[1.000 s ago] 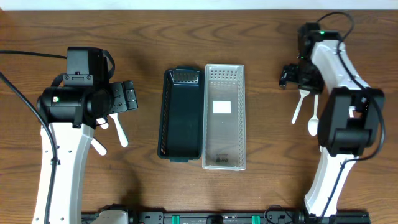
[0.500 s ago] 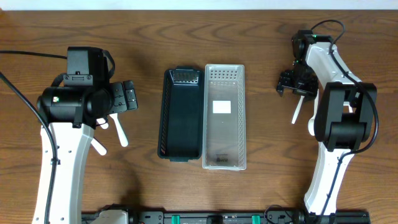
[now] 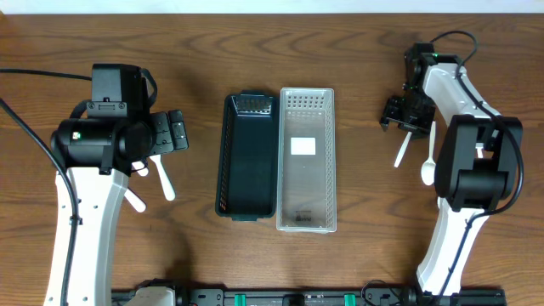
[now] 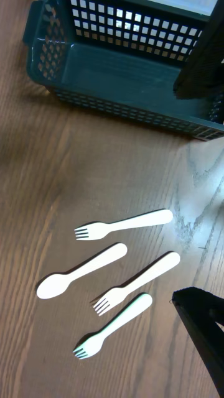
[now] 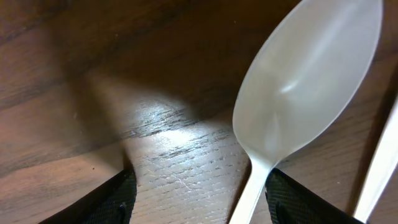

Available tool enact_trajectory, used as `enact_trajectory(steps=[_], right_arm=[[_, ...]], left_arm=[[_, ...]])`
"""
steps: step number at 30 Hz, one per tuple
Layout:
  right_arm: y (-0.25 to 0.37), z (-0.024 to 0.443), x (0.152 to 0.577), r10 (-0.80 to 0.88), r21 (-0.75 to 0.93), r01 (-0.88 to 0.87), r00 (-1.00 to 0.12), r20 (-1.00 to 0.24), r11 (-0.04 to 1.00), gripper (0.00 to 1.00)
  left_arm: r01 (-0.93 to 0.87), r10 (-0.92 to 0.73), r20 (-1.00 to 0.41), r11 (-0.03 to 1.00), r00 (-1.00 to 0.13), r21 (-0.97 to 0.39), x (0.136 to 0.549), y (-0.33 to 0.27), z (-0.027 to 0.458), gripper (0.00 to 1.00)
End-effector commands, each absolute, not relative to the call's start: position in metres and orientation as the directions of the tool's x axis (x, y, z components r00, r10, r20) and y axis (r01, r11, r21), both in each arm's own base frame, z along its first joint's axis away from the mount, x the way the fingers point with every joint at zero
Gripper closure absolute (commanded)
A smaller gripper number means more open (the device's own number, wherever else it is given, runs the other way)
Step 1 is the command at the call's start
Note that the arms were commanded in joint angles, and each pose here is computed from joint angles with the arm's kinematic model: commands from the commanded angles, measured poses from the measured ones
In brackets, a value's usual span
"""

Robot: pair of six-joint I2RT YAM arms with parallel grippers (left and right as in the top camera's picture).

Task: Pack container
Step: 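Grasp a white spoon on the right with the right gripper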

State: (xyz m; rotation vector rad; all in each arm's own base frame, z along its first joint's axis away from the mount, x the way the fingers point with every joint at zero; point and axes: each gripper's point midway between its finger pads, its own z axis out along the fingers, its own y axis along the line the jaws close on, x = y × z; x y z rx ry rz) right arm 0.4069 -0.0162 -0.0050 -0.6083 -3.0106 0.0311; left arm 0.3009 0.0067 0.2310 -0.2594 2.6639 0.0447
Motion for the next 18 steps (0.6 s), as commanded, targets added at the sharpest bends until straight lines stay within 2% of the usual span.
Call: enact_trajectory(steps=[1,3,6,10,13,16,18], right_arm=[[-0.0297,-0.0346,0.3842,0.408,-0.095,0.398,-0.902,0.139,0.912,0.31],[-0.0319,-0.0366,0.3844,0.413,-0.092,0.404,-0.9,0.135,0.91,0.32],[-0.0341,-0.0385,0.3842,0.419,-0.09,0.41,-0.898,0.132,0.907,0.44],[-0.0356,-0.0389,0.3848,0.423,-0.088,0.414,-0.897,0.129,0.906,0.53],[-0.036,-0.0392,0.3865,0.424,-0.085,0.416,-0.897,0.123,0.906,0.67],[-0.0361,-0.0393,0.387,0.423,-0.085,0.415,-0.898,0.121,0.906,0.74],[-0.0362,-0.0395,0.3883,0.42,-0.083,0.413,-0.9,0.116,0.907,0.85]], left_arm=[[-0.202,-0.189,-0.458,0.979,-0.869,-0.02,0.3029,0.0078,0.2351,0.02],[-0.202,-0.189,-0.456,0.979,-0.87,-0.02,0.3024,0.0078,0.2348,0.02],[-0.202,-0.189,-0.453,0.979,-0.872,-0.018,0.3016,0.0079,0.2344,0.02],[-0.202,-0.189,-0.452,0.979,-0.872,-0.019,0.3014,0.0078,0.2343,0.02],[-0.202,-0.189,-0.452,0.979,-0.872,-0.019,0.3014,0.0078,0.2343,0.02],[-0.202,-0.189,-0.452,0.979,-0.872,-0.019,0.3015,0.0078,0.2344,0.02],[-0.202,-0.189,-0.452,0.979,-0.872,-0.018,0.3015,0.0079,0.2344,0.02]])
